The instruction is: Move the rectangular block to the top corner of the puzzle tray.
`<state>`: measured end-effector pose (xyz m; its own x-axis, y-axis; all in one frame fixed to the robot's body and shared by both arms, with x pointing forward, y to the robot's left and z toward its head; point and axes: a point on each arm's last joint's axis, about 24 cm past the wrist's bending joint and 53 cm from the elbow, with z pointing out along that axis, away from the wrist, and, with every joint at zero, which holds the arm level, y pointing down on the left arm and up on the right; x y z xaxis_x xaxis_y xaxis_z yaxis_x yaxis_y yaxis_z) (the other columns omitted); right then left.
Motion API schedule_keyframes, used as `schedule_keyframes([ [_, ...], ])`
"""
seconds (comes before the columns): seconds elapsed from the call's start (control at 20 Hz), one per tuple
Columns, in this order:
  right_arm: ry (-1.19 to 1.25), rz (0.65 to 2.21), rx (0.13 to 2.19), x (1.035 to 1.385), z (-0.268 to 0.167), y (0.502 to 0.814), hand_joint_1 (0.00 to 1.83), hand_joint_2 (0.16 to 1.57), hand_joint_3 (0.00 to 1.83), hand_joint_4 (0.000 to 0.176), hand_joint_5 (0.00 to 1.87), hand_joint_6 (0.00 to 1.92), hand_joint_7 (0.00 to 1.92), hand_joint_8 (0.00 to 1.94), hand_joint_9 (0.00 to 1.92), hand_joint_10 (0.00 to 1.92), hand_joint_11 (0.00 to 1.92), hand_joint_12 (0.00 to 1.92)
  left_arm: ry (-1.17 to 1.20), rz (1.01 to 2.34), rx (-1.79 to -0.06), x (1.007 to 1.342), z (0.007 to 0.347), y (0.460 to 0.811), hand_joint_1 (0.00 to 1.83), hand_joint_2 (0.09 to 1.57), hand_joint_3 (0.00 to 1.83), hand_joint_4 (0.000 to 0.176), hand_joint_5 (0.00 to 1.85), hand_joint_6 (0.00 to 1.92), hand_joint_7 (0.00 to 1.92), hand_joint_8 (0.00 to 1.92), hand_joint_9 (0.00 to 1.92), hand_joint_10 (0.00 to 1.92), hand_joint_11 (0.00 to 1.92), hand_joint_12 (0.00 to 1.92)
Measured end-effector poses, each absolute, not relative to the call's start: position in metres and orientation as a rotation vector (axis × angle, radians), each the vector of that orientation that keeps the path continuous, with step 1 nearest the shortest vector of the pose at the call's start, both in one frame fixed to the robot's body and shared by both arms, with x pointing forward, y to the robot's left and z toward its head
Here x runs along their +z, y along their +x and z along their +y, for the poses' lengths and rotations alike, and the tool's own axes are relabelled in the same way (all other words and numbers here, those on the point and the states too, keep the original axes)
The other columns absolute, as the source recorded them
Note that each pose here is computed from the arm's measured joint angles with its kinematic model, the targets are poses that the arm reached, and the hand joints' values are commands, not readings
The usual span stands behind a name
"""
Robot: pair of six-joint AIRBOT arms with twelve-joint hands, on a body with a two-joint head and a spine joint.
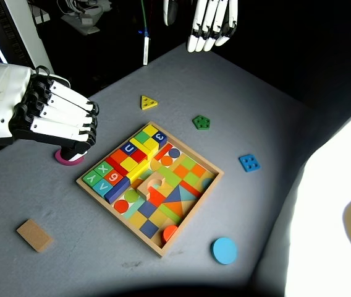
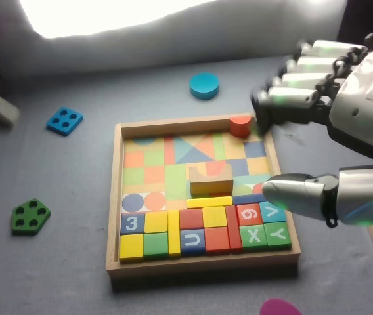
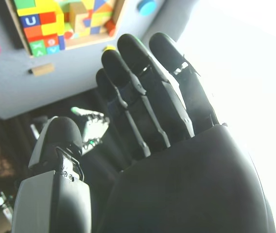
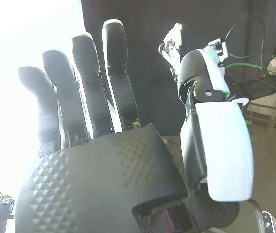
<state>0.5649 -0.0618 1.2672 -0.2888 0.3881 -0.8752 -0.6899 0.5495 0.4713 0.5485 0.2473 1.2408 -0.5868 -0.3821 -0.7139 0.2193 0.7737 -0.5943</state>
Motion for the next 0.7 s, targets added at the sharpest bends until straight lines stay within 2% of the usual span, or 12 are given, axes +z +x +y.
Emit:
schedule_keyframes([
  [0.2, -0.245, 1.556, 1.034, 1.260, -0.063, 0.572, 0.00, 1.15, 0.05, 0.006, 0.06, 0.05, 0.07, 0.00, 0.04, 0.03, 0.00, 0.00, -0.123, 2.031, -0.823, 1.243, 0.247, 0.549, 0.12, 1.32, 0.00, 0.031, 0.23, 0.00, 0.19, 0.00, 0.24, 0.01, 0.00, 0.86],
  [0.25, -0.240, 1.566, 1.018, 1.257, -0.063, 0.574, 0.00, 1.15, 0.05, 0.012, 0.06, 0.05, 0.06, 0.00, 0.03, 0.02, 0.00, 0.00, -0.123, 2.033, -0.823, 1.243, 0.247, 0.549, 0.13, 1.31, 0.00, 0.030, 0.23, 0.00, 0.19, 0.00, 0.24, 0.01, 0.00, 0.86],
  [0.35, -0.234, 1.611, 0.961, 1.242, -0.062, 0.582, 0.00, 1.14, 0.04, 0.028, 0.05, 0.04, 0.01, 0.00, 0.00, 0.01, 0.00, 0.00, -0.123, 2.032, -0.823, 1.243, 0.247, 0.549, 0.10, 1.33, 0.00, 0.023, 0.15, 0.00, 0.17, 0.00, 0.20, 0.00, 0.00, 0.73],
  [0.45, -0.245, 1.655, 0.942, 1.229, -0.057, 0.587, 0.00, 1.15, 0.02, 0.042, 0.14, 0.05, 0.02, 0.00, 0.00, 0.00, 0.00, 0.00, -0.125, 2.032, -0.823, 1.242, 0.248, 0.550, 0.12, 1.32, 0.00, 0.019, 0.15, 0.00, 0.20, 0.01, 0.22, 0.01, 0.00, 0.75],
  [0.55, -0.233, 1.710, 0.928, 1.212, -0.052, 0.595, 0.00, 1.15, 0.02, 0.054, 0.32, 0.12, 0.02, 0.00, 0.00, 0.00, 0.00, 0.00, -0.125, 2.033, -0.823, 1.242, 0.248, 0.550, 0.09, 1.32, 0.00, 0.017, 0.13, 0.00, 0.18, 0.00, 0.21, 0.00, 0.00, 0.75],
  [0.6, -0.225, 1.727, 0.911, 1.206, -0.050, 0.600, 0.00, 1.15, 0.02, 0.053, 0.42, 0.16, 0.01, 0.00, 0.00, 0.00, 0.00, 0.00, -0.125, 2.033, -0.823, 1.242, 0.248, 0.550, 0.11, 1.32, 0.00, 0.019, 0.15, 0.01, 0.17, 0.00, 0.20, 0.00, 0.00, 0.75],
  [0.7, -0.204, 1.745, 0.901, 1.198, -0.046, 0.609, 0.00, 1.16, 0.01, 0.030, 0.59, 0.18, 0.08, 0.00, 0.00, 0.00, 0.00, 0.00, -0.125, 2.033, -0.822, 1.242, 0.248, 0.550, 0.13, 1.31, 0.00, 0.029, 0.15, 0.00, 0.15, 0.00, 0.19, 0.00, 0.00, 0.75],
])
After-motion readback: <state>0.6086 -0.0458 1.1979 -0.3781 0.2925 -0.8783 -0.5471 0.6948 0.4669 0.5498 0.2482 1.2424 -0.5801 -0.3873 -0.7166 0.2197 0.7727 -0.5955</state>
